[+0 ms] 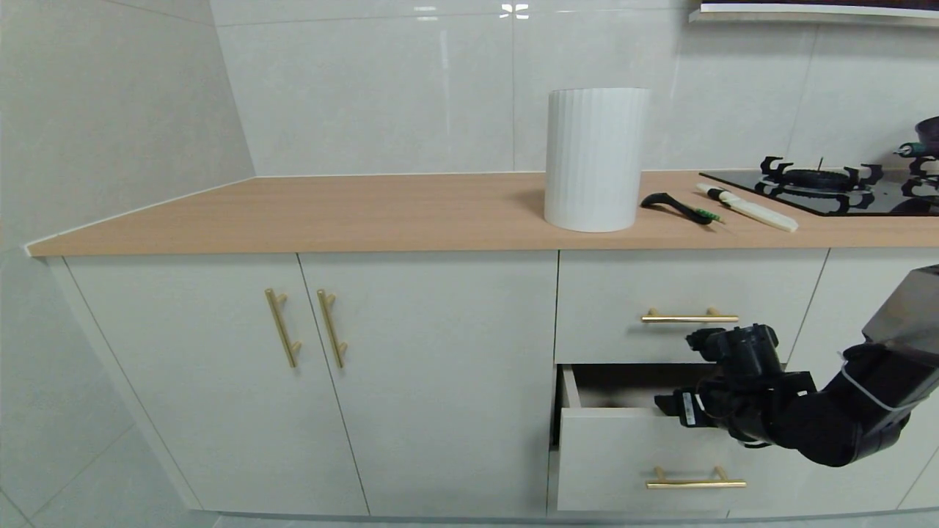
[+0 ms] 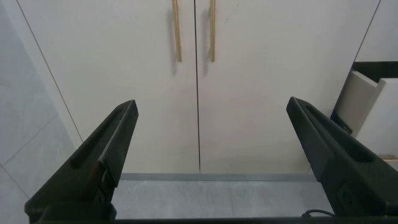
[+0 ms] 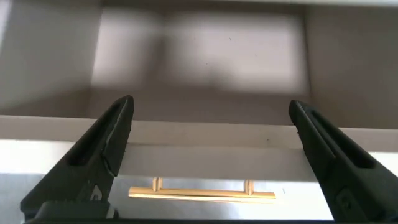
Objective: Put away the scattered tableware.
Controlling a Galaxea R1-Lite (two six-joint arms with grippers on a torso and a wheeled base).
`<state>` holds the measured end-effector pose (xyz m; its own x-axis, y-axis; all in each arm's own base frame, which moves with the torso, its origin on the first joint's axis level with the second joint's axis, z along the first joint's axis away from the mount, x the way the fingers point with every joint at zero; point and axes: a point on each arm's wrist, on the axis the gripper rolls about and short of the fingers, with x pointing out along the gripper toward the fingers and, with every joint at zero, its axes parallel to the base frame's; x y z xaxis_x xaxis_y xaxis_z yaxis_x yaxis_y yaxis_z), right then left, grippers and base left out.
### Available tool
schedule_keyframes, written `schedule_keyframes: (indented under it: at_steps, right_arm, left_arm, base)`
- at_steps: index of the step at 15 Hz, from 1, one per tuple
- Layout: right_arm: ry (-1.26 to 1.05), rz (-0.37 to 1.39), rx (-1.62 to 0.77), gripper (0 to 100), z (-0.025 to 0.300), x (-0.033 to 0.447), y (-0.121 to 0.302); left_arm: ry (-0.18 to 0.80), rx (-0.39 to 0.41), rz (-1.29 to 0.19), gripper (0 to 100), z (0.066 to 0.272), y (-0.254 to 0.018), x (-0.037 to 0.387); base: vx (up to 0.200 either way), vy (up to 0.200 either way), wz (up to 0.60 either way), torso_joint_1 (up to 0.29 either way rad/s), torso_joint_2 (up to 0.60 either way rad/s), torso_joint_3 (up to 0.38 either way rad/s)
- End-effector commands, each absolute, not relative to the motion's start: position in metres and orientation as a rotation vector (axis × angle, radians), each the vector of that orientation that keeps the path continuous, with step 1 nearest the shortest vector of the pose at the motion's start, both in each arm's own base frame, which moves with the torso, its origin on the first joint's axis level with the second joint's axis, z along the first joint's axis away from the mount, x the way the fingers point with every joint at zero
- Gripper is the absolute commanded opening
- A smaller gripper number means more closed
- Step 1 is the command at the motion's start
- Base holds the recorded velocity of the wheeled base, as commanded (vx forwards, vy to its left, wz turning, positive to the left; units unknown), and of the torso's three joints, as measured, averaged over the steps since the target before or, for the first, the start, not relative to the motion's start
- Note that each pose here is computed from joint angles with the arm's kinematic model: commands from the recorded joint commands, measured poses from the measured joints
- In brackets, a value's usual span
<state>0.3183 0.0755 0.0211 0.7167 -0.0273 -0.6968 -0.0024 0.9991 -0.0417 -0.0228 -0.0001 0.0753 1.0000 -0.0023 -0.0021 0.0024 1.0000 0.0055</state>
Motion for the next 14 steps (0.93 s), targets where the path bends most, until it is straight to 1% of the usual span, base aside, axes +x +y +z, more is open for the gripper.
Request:
schedule_keyframes:
  at_steps: [1, 7, 14]
  right_arm:
    - [0.769, -0.011, -0.045, 100, 0.032, 0.314, 0.075]
    - [0.876, 0.042, -0.190, 100, 0.038, 0.293, 0.071]
    - [0.954, 0.102, -0.283, 100, 0.063, 0.264, 0.074]
  left_arm:
    - [0.002, 0.006, -0.002, 100, 0.075, 0.000, -0.023]
    - [0.002, 0.005, -0.002, 100, 0.075, 0.000, -0.023]
    - [0.002, 0.006, -0.002, 100, 0.075, 0.000, -0.023]
  base:
    - [0.000, 0.000, 0.00, 0.000, 0.00, 0.000]
    - [0.000, 0.000, 0.00, 0.000, 0.00, 0.000]
    - [0.000, 0.000, 0.00, 0.000, 0.00, 0.000]
